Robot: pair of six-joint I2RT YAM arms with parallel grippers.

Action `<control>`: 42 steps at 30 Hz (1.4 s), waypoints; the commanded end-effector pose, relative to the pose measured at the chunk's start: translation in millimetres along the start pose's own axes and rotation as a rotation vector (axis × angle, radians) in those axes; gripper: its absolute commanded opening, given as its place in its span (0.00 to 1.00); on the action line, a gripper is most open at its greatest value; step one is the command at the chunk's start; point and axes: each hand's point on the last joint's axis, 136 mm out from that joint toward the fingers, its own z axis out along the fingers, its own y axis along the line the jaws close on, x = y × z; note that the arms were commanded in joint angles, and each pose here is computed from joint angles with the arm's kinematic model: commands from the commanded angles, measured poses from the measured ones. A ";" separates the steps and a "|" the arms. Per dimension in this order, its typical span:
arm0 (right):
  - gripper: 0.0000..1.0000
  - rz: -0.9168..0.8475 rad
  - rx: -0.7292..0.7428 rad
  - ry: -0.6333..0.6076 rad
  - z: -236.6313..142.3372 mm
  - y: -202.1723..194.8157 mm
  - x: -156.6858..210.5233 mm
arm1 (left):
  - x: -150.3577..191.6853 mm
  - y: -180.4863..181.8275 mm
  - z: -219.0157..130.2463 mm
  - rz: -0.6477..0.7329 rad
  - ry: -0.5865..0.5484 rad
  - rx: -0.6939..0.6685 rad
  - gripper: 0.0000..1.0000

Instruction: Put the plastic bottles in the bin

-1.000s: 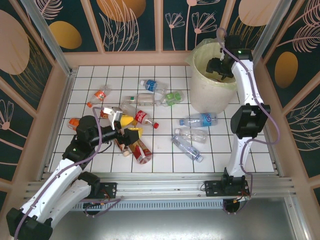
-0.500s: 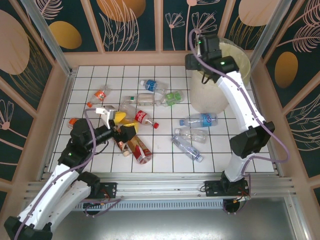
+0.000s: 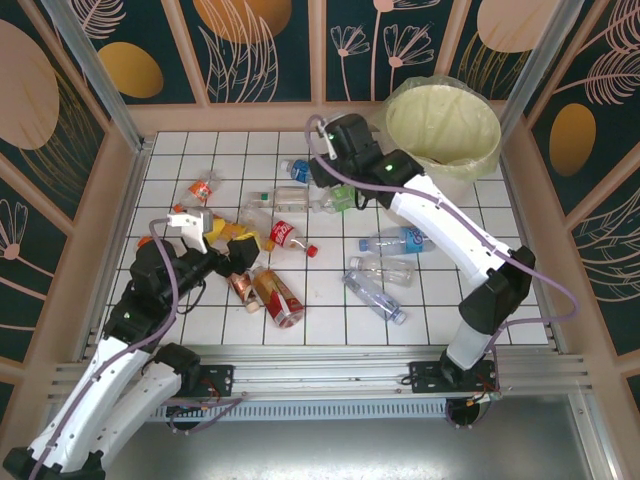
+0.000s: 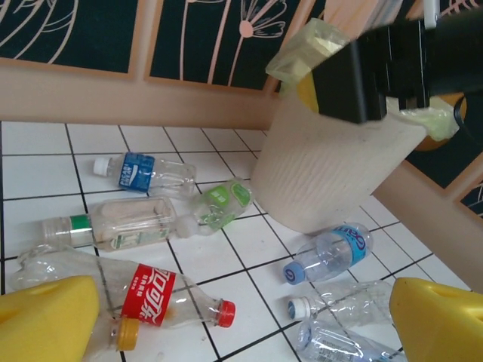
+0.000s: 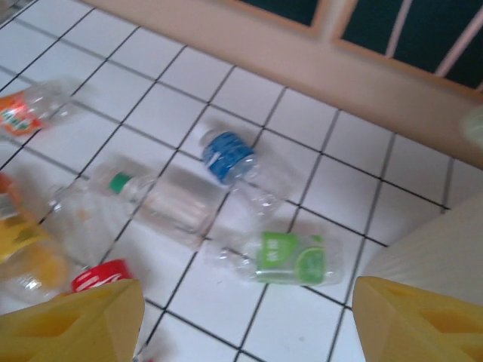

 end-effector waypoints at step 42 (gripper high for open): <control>0.76 -0.189 -0.322 0.401 138.7 129.7 160.0 | 66.9 17.3 -17.4 -0.271 0.182 -0.070 0.98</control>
